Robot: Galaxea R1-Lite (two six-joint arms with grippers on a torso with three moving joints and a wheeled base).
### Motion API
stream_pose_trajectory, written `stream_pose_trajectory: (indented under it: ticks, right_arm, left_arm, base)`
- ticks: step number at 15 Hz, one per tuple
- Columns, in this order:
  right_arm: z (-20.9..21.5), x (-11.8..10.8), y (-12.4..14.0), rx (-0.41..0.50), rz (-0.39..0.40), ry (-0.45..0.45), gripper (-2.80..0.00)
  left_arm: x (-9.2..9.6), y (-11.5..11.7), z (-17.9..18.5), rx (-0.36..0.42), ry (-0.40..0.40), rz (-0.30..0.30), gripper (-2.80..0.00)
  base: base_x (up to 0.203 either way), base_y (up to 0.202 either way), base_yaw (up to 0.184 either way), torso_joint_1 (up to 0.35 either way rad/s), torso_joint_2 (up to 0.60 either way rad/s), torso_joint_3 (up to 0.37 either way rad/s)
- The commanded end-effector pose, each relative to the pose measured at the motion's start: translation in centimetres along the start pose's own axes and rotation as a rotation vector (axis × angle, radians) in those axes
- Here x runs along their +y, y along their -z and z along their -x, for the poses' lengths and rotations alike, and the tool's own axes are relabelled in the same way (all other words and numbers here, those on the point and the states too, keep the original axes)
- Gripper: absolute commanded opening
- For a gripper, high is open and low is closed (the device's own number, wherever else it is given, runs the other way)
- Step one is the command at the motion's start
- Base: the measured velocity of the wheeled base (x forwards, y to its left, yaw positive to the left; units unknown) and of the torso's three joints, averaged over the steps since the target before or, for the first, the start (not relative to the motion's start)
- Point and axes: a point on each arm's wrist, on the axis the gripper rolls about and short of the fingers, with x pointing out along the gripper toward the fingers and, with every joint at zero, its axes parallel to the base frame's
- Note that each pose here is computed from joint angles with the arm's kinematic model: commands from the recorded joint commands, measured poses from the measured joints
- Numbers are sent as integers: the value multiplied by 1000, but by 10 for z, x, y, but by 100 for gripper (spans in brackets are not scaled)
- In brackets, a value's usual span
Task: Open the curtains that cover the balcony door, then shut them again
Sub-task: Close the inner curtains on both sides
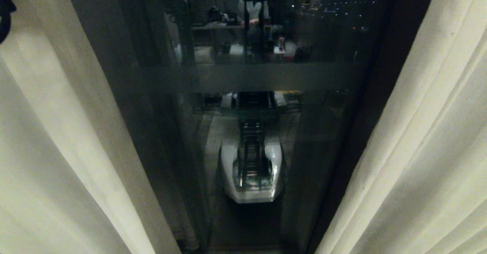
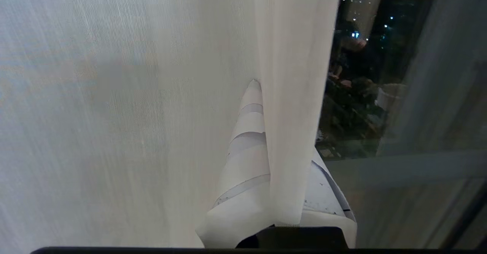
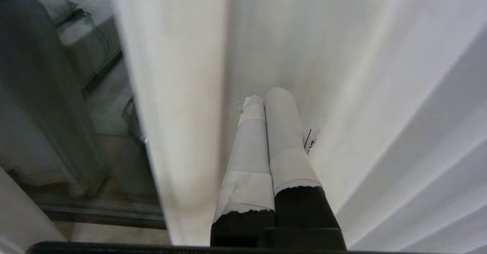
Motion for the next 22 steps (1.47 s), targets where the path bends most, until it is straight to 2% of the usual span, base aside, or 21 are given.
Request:
stream_pose_trajectory:
  ticks: [1,5,13,22]
  right_arm:
    - [0,0,0,2,1,-1,-280]
    - [0,0,0,2,1,-1,-280]
    - [0,0,0,1,1,-2,-280]
    - [0,0,0,1,1,-2,-280]
  left_arm:
    - [0,1,-1,3,0,1,-280]
    - [0,2,-5,8,4,2,-280]
    - [-17,-2,-19,1,91,24,-280]
    - [-20,-4,-21,-5,106,27,-280]
  base:
    - [0,-188,2,6,2,2]
    - [0,-188,2,2,5,4]
    - [0,-188,2,0,2,2]
    - [0,-188,2,3,3,3]
